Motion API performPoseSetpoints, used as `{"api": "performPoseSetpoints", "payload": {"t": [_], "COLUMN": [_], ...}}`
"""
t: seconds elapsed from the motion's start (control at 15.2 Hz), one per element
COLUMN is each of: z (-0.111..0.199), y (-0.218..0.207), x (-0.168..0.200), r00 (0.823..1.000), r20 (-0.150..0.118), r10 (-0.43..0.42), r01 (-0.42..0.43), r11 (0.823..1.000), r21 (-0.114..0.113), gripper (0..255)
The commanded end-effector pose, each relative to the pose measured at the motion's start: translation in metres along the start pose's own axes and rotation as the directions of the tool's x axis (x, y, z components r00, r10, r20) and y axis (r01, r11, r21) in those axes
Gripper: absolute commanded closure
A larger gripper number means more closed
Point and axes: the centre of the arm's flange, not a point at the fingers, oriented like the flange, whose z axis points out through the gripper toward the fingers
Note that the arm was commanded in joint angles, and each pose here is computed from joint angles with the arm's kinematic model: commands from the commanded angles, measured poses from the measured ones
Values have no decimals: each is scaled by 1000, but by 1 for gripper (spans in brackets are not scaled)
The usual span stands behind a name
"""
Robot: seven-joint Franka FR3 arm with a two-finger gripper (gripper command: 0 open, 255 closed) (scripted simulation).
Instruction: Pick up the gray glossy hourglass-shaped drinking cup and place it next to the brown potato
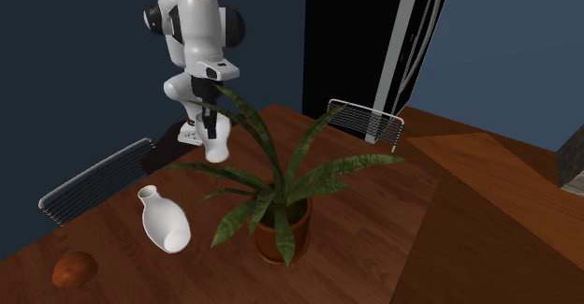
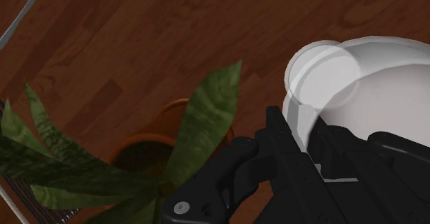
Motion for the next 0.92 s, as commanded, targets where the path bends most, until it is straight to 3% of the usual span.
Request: {"api": "performPoseSetpoints", "payload": {"t": [0.0, 0.86], "z": [4, 26], "y": [2, 20], "x": [-26, -195], "r00": [1000, 1000], "r20": [-1, -1], "r10": [-1, -1], "r01": [1, 1], "r11": [1000, 1000], "r21": [0, 0], "gripper": [255, 255]}}
